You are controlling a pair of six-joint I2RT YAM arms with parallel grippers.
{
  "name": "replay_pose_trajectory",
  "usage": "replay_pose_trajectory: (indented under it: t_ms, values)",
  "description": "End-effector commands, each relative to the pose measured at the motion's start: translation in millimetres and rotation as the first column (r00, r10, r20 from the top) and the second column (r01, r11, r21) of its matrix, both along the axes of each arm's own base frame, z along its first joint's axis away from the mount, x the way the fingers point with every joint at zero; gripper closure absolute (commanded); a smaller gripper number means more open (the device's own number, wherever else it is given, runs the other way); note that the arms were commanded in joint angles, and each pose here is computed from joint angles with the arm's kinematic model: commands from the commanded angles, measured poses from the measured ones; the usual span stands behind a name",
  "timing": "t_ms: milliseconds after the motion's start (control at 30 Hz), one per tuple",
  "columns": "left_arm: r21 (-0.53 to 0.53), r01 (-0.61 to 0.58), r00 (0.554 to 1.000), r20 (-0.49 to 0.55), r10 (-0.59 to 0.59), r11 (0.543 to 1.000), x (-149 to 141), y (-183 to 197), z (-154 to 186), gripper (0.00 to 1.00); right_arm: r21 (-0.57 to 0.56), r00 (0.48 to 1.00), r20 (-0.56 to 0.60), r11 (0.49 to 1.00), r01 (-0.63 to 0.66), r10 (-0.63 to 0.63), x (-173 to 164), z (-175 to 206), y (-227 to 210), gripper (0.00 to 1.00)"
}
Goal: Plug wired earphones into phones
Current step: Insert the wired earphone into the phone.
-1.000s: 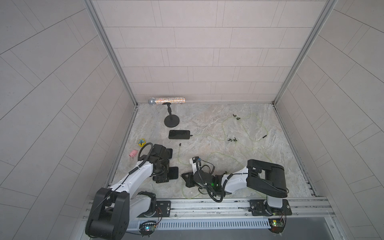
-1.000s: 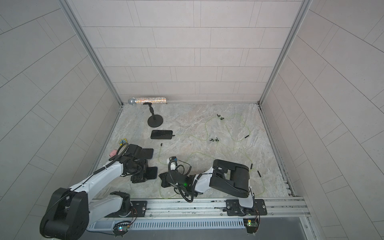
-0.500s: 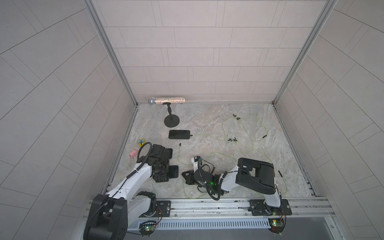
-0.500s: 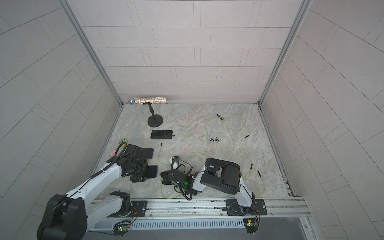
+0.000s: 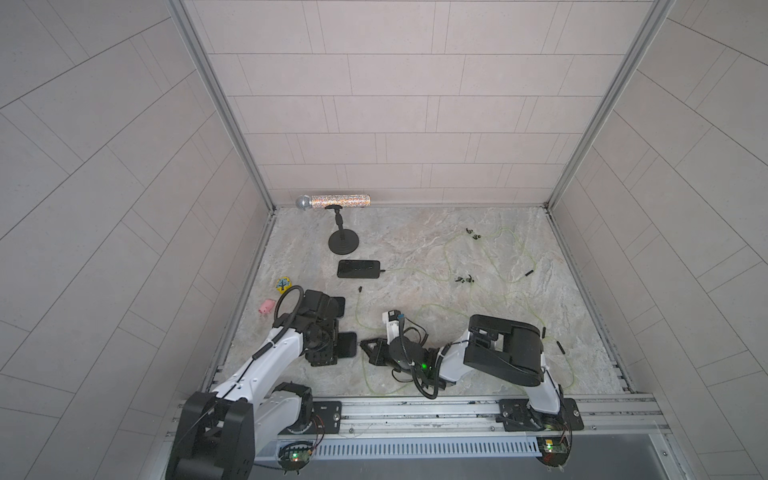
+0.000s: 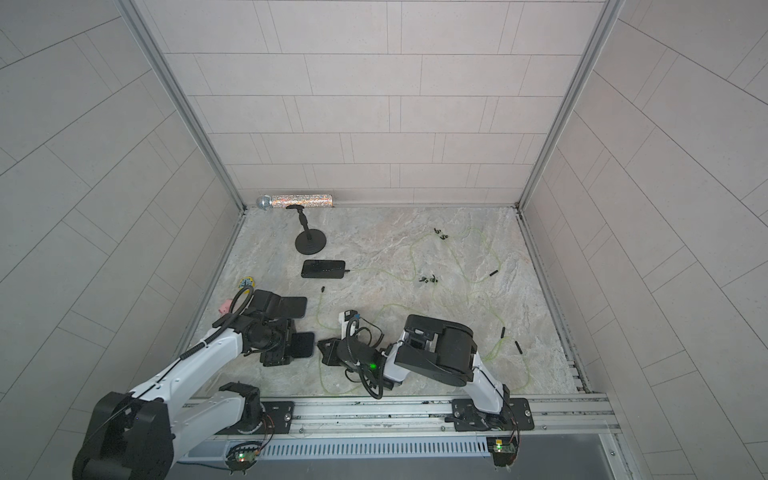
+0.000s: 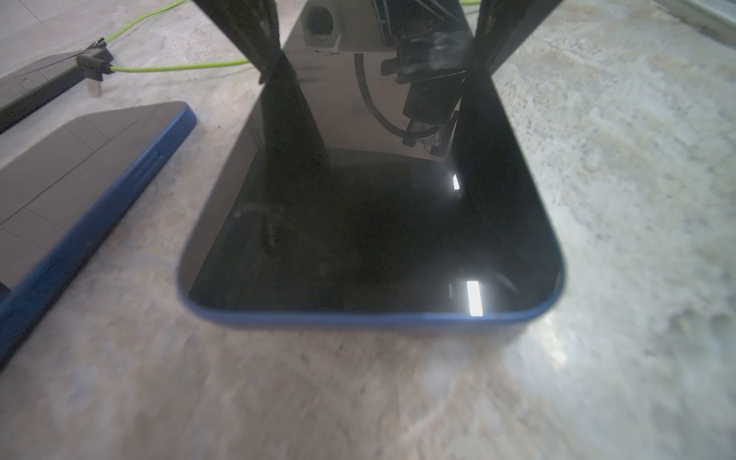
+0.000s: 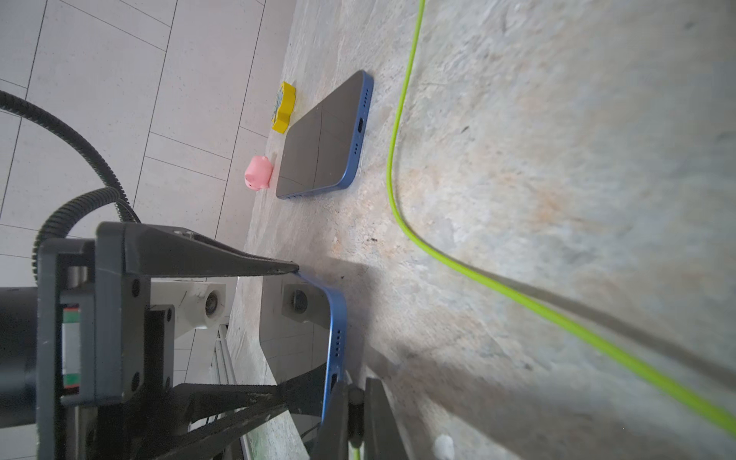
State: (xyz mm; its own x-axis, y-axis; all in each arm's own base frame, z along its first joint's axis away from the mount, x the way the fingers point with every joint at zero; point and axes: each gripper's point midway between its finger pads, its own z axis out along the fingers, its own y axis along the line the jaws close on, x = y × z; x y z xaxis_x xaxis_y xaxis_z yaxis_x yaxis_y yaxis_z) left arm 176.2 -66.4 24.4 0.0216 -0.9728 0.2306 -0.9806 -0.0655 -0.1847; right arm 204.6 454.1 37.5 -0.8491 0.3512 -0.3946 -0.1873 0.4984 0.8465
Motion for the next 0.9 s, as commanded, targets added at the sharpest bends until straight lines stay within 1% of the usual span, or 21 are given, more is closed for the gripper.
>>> replay_pose_trajectory:
  t_ms: [0, 233, 467, 867]
  values:
    - [0.008, 0.007, 1.000, -0.014, -0.007, 1.000, -7.8, 1.1, -2.1, 0.26, 0.023, 1.000, -0.014, 1.000, 0.017, -0.017, 2.0, -2.6, -0.2, 1.00]
    - [0.012, 0.001, 1.000, -0.008, -0.001, 1.000, -7.1, 2.4, -1.3, 0.26, 0.048, 1.000, -0.017, 0.999, 0.025, -0.024, 2.7, -1.6, -1.4, 1.00]
    - [0.009, -0.001, 1.000, -0.004, 0.001, 1.000, -6.4, 1.9, -0.8, 0.26, 0.011, 0.999, -0.031, 1.000, 0.017, -0.017, 1.6, -9.1, -1.0, 1.00]
    - [0.006, -0.007, 1.000, 0.007, 0.007, 1.000, -5.3, 1.6, -0.3, 0.26, 0.030, 0.999, -0.028, 0.999, -0.016, 0.017, -1.5, -5.5, 6.7, 1.00]
